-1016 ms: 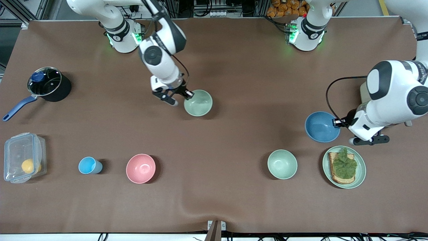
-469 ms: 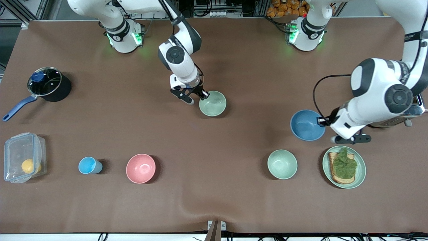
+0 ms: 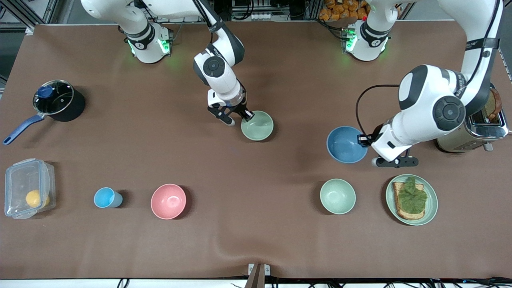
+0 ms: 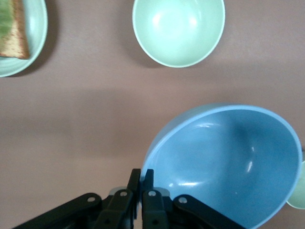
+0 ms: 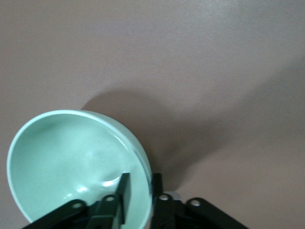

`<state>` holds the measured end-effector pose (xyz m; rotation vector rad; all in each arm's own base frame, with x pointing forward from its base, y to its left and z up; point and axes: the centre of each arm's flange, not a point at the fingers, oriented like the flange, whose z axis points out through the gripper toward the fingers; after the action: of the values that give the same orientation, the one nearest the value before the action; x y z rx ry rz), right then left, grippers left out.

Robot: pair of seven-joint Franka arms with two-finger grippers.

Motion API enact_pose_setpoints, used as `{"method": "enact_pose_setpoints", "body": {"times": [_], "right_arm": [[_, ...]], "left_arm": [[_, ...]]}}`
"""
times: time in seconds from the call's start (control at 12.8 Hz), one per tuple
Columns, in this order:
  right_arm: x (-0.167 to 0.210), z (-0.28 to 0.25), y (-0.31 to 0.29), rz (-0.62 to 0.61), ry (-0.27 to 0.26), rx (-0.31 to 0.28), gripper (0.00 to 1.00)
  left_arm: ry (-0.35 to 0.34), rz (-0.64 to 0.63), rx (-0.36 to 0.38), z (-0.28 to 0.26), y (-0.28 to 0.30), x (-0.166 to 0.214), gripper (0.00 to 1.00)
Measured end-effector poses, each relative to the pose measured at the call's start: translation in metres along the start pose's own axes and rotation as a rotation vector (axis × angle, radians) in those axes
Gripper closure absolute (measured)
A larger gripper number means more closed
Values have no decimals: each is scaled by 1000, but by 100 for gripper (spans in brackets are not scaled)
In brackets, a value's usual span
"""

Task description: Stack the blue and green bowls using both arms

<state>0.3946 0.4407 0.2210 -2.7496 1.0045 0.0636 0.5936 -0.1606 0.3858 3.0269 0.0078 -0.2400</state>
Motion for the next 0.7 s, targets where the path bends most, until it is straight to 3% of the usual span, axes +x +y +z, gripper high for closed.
{"method": "enact_pose_setpoints", "body": {"times": [0.23,0.47,0.7], "right_arm": [[11,-11,-9,27,-25,-68,32],[47,-49,-22,95,-68,-143,0],[98,-73,-11,230,-126,-165,0]], "left_arm": [[-24,19,-3,15,11,0,95],[-34,-19,-24,18,35,-7,95],[-28,-71,-27,25,94,-27,95]]}}
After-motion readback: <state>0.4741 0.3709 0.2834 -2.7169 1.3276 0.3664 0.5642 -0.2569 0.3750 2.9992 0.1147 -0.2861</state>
